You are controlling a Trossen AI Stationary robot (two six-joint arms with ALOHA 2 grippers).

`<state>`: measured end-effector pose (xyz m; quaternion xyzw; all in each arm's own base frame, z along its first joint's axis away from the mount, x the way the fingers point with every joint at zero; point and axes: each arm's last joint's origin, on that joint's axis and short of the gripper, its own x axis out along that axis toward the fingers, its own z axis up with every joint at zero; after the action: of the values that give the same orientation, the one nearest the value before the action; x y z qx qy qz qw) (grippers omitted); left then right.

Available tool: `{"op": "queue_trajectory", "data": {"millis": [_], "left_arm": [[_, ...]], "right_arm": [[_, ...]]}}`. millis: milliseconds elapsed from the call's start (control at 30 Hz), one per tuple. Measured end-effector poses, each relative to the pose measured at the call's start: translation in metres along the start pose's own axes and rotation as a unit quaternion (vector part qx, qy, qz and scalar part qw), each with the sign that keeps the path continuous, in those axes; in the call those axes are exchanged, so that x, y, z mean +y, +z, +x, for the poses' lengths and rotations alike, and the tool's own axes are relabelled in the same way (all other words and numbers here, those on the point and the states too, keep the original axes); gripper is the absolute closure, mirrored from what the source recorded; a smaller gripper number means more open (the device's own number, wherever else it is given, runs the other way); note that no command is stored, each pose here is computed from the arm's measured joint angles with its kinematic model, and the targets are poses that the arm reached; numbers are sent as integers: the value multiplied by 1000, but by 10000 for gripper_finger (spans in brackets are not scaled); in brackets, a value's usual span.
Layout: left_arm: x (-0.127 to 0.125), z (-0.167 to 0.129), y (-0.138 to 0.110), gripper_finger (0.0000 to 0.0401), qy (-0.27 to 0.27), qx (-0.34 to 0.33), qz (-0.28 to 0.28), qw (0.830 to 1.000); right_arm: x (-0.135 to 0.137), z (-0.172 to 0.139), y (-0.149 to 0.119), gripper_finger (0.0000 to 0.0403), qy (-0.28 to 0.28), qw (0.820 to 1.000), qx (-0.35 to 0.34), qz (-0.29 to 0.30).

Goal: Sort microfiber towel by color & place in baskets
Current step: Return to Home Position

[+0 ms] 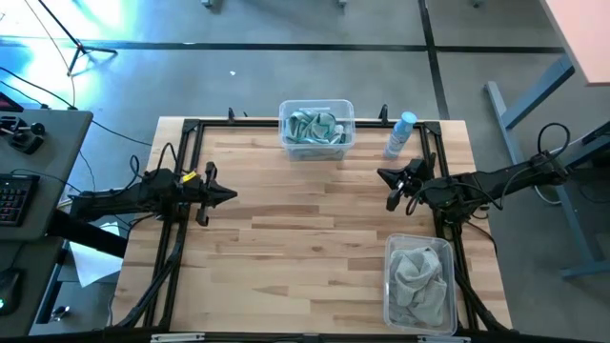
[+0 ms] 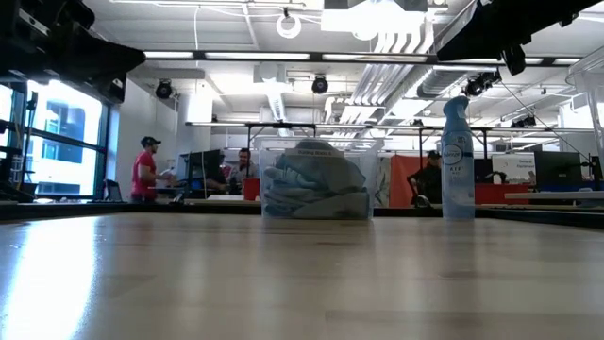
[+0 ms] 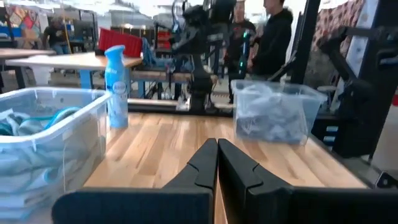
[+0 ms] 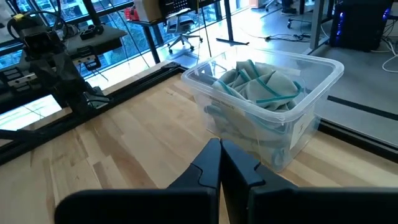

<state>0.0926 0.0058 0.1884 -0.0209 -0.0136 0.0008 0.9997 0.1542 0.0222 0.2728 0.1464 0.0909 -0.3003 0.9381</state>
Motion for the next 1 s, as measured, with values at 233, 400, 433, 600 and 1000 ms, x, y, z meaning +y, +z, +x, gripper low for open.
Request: {"op": "queue_trajectory", "data": {"millis": [233, 400, 433, 600, 1000], "left_arm": [[1, 5, -20, 401, 2, 4, -36, 999], [1, 5, -20, 401, 2, 4, -26, 1000], [1, 5, -20, 401, 2, 6, -30, 1000], [2, 5, -20, 401, 5, 8, -55, 998], [2, 5, -20, 401, 6, 9, 44, 999]], "right_arm": [[0, 0, 0, 402, -5, 1000, -3, 0], [0, 0, 0, 402, -5, 1000, -3, -1], [0, 0, 0, 402, -5, 1000, -3, 0], [0, 0, 0, 402, -6, 1000, -3, 3], [-1, 0, 0, 402, -16, 1000, -7, 1]]}}
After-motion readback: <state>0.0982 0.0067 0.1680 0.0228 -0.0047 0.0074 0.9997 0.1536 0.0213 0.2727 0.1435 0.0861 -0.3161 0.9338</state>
